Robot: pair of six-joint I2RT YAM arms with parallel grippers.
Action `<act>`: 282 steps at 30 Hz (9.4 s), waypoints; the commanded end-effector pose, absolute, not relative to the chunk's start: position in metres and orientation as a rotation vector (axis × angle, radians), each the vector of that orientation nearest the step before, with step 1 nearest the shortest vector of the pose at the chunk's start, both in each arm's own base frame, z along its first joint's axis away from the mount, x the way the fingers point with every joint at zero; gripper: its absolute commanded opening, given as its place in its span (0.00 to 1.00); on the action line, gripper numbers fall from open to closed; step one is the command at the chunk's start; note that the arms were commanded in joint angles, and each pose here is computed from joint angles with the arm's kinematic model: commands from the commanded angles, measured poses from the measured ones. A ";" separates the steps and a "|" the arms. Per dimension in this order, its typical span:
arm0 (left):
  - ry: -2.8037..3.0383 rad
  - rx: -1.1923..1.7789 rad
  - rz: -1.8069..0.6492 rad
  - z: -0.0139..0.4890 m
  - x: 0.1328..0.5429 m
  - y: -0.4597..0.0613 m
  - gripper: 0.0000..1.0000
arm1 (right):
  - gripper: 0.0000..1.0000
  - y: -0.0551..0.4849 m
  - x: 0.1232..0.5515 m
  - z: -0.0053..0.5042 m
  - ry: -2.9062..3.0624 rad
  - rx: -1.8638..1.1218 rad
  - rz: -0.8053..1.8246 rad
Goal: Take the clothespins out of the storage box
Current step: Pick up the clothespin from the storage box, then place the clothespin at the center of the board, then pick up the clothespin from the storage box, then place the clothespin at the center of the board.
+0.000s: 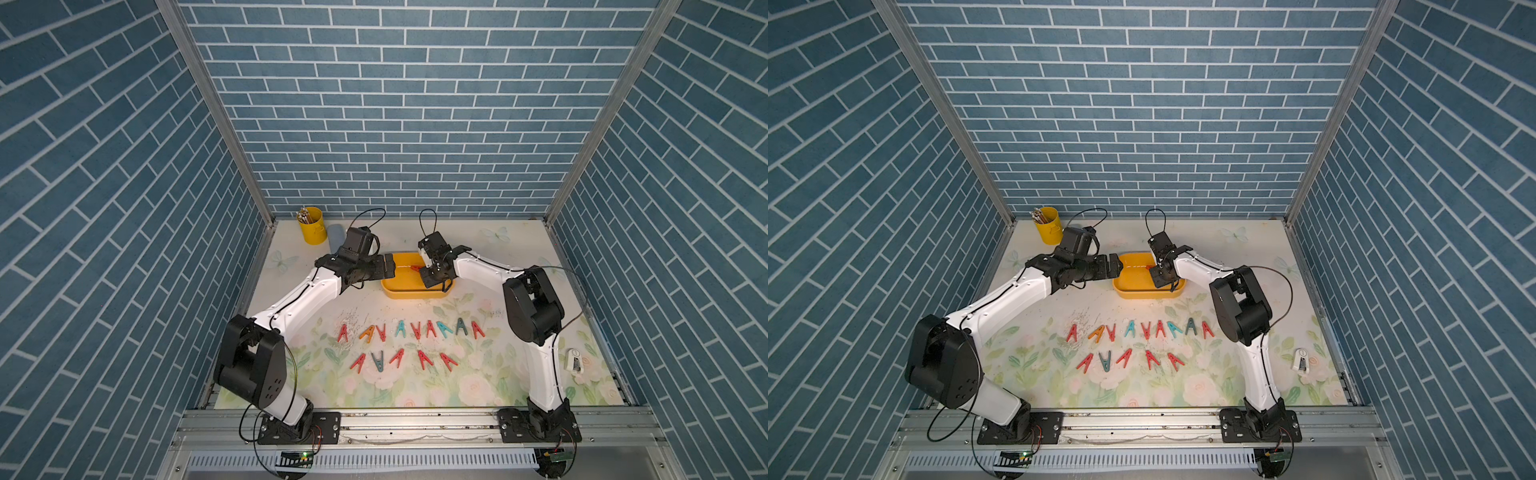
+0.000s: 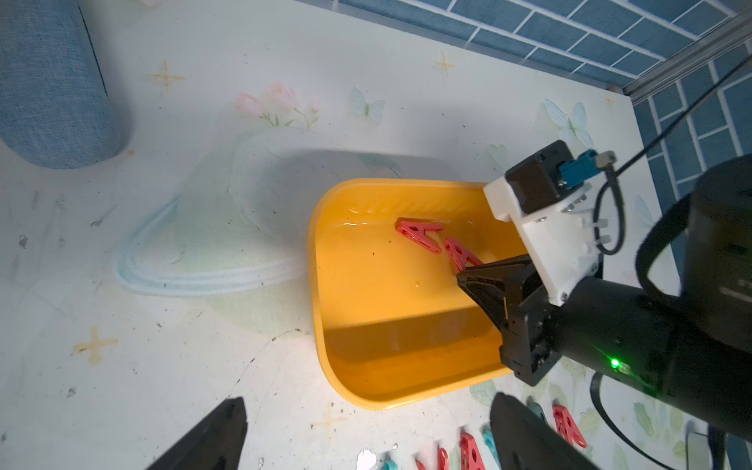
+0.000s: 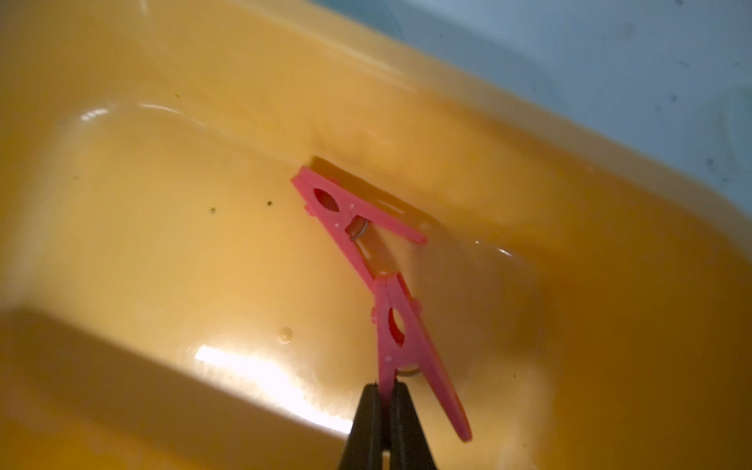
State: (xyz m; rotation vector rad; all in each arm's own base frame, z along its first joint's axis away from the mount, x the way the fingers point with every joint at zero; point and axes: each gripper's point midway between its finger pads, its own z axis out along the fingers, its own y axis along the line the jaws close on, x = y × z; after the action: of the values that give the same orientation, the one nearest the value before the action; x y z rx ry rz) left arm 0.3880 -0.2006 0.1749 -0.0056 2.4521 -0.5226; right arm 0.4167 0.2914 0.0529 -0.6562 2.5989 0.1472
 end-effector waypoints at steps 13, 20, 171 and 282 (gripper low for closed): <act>2.392 0.050 -0.630 0.195 0.382 -0.217 0.99 | 0.00 0.257 0.340 0.117 2.575 -0.394 0.272; 2.397 0.084 -0.646 0.195 0.377 -0.233 1.00 | 0.00 0.234 0.283 0.109 2.615 -0.333 0.303; 2.675 -0.219 0.003 0.040 0.452 -0.313 0.49 | 1.00 0.188 0.326 0.180 2.231 -0.167 0.667; 2.702 -0.561 -0.009 0.099 0.208 -0.105 0.73 | 1.00 0.317 0.301 0.176 2.195 -0.423 0.769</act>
State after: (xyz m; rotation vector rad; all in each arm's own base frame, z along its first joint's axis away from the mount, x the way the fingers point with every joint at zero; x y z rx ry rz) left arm 0.1917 -0.1046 0.0745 -0.5900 2.7744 -0.0117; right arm 0.2891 0.3248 0.1552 -0.4452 2.2431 0.8149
